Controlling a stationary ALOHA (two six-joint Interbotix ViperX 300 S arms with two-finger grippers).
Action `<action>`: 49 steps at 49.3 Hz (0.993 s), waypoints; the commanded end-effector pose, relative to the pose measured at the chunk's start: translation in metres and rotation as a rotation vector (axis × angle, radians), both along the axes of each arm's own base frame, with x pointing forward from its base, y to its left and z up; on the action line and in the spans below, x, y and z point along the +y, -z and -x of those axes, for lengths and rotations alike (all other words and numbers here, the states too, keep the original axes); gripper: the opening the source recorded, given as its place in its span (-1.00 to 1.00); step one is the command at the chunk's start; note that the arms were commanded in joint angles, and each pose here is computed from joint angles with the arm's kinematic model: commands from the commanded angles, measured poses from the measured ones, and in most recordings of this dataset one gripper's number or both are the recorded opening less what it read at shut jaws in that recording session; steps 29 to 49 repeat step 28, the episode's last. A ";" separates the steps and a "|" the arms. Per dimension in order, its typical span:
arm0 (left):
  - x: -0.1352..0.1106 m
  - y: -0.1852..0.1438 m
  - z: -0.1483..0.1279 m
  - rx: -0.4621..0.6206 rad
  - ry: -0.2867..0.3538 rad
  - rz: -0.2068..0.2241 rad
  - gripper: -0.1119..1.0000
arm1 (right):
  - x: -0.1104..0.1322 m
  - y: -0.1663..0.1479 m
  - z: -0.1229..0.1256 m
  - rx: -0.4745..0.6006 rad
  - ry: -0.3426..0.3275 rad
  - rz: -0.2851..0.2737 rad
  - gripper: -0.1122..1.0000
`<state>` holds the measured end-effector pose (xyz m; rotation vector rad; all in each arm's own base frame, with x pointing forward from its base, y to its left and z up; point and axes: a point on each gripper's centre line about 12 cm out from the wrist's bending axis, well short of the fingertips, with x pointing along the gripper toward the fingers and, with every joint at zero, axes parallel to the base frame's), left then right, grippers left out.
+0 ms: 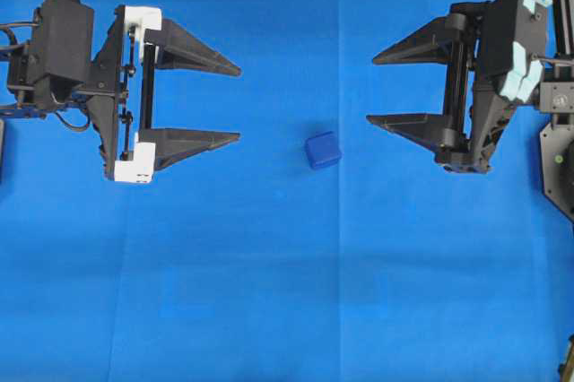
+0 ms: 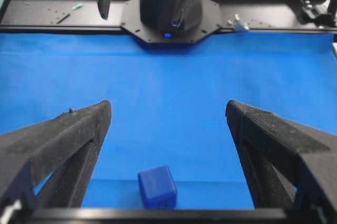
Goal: Handover the blue block to the right arm after grasping it with the left arm, then place it in the designated position.
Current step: 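Open the right gripper and retract it to the right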
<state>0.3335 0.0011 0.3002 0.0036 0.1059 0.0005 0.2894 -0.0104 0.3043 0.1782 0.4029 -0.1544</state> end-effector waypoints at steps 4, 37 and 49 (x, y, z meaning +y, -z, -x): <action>0.000 -0.014 -0.002 -0.043 0.001 -0.001 0.87 | 0.004 -0.015 0.001 -0.080 -0.041 0.024 0.60; -0.001 -0.014 -0.002 -0.046 0.004 0.002 0.87 | 0.014 -0.023 0.007 -0.241 -0.163 0.062 0.59; -0.001 -0.014 -0.002 -0.046 0.004 0.002 0.87 | 0.014 -0.023 0.007 -0.241 -0.163 0.062 0.59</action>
